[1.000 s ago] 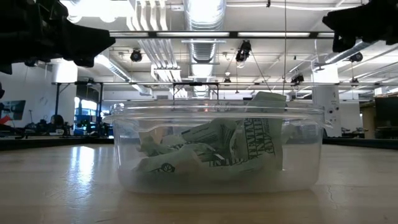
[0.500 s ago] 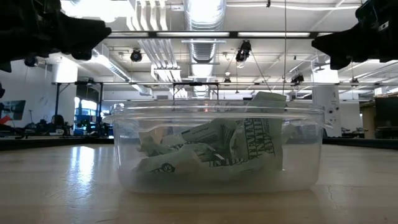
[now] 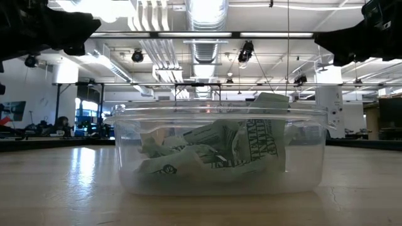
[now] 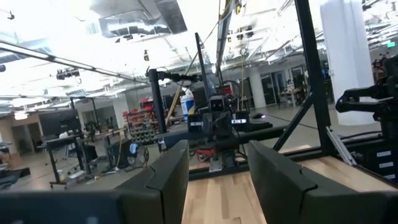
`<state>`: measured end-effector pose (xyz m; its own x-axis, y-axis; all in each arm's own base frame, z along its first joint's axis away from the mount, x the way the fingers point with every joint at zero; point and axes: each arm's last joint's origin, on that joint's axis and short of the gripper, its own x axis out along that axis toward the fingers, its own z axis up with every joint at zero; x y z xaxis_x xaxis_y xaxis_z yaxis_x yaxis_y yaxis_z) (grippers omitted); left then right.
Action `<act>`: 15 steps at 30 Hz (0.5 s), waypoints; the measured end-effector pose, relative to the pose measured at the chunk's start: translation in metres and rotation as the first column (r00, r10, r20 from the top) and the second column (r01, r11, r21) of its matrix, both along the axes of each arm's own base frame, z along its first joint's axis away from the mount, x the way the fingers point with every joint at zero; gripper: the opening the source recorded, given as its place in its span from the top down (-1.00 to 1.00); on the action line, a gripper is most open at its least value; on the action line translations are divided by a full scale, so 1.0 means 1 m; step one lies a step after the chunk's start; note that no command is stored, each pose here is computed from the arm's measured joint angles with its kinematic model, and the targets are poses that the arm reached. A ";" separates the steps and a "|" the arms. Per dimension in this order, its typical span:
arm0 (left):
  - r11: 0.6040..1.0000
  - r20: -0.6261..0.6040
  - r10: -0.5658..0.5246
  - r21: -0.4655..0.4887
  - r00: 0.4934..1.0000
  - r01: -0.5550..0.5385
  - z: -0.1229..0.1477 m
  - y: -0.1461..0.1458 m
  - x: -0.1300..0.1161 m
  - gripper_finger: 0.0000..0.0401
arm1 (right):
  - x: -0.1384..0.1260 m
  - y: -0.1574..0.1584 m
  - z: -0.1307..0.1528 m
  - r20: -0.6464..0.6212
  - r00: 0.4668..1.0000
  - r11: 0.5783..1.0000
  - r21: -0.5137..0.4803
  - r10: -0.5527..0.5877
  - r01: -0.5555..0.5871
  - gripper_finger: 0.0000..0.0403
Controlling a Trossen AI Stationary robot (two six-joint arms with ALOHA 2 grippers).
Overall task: Pick and place Stevia / Truvia into bins
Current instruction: Return to Home Position
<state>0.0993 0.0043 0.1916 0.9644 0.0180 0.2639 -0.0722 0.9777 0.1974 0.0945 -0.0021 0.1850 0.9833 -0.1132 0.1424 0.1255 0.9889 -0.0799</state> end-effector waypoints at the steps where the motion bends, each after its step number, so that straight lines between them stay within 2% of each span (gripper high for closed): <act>1: 1.000 0.004 0.000 0.000 1.000 0.000 0.000 0.000 -0.001 0.26 | 0.000 0.000 0.000 -0.001 1.000 1.000 0.000 0.000 0.000 0.72; 15: 1.000 -0.059 -0.026 0.002 0.998 0.026 -0.006 -0.001 -0.002 0.26 | 0.002 0.000 -0.010 -0.042 0.999 0.999 0.032 0.005 -0.003 0.72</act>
